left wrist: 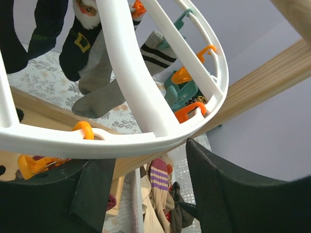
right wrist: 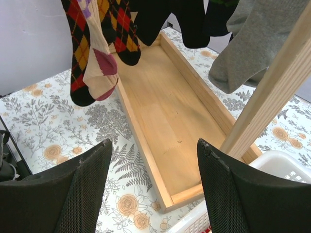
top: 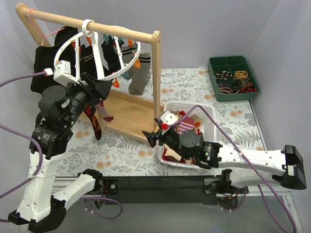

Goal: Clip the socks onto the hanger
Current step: Open the clamp at the hanger.

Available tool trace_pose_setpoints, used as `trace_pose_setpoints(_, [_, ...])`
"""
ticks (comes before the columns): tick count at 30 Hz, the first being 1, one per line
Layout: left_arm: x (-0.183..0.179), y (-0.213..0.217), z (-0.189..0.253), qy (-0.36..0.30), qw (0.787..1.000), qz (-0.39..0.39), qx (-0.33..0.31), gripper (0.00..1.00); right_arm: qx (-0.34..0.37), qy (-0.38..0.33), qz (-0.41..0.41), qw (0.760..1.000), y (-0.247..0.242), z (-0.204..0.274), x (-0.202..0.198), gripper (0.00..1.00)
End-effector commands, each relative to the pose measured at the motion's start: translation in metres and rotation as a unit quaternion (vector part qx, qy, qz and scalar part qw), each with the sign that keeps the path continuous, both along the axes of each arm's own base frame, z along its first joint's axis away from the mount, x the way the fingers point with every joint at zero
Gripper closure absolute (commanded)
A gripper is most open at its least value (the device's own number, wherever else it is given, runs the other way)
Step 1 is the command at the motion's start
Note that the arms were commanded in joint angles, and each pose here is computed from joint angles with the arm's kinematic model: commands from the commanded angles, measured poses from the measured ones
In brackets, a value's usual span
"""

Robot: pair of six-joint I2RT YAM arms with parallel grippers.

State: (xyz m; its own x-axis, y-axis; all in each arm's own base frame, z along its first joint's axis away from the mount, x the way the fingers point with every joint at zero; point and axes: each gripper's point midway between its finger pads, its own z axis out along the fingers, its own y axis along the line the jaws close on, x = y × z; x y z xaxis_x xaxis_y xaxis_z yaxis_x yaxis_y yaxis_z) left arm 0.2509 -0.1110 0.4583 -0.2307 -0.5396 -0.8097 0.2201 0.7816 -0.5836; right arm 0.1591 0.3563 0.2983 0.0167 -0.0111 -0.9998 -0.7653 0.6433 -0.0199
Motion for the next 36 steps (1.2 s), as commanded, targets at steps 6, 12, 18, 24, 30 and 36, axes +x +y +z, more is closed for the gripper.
trace_pose_setpoints(6, [0.021,-0.003,-0.011,0.000,1.000,0.014,-0.012,0.45,0.024,-0.003,0.006,1.000,0.006,0.015,0.001,0.25])
trace_pose_setpoints(12, [0.024,0.008,-0.006,-0.014,0.999,0.048,-0.012,0.50,0.023,-0.008,0.012,1.000,0.013,0.018,0.001,0.25])
trace_pose_setpoints(18, [0.022,0.035,-0.009,-0.019,0.993,0.114,0.002,0.59,0.043,-0.034,0.023,0.998,0.015,0.045,0.012,0.25])
trace_pose_setpoints(24, [0.024,0.046,-0.028,0.007,0.989,0.144,0.021,0.61,0.092,-0.058,0.066,0.992,0.023,0.086,0.037,0.25])
trace_pose_setpoints(30, [0.020,0.056,-0.021,-0.005,0.986,0.164,0.025,0.62,0.130,-0.091,0.131,0.979,0.054,0.124,0.040,0.26])
trace_pose_setpoints(36, [0.020,0.057,-0.014,-0.015,0.986,0.167,0.026,0.63,0.147,-0.111,0.164,0.969,0.095,0.143,0.047,0.26])
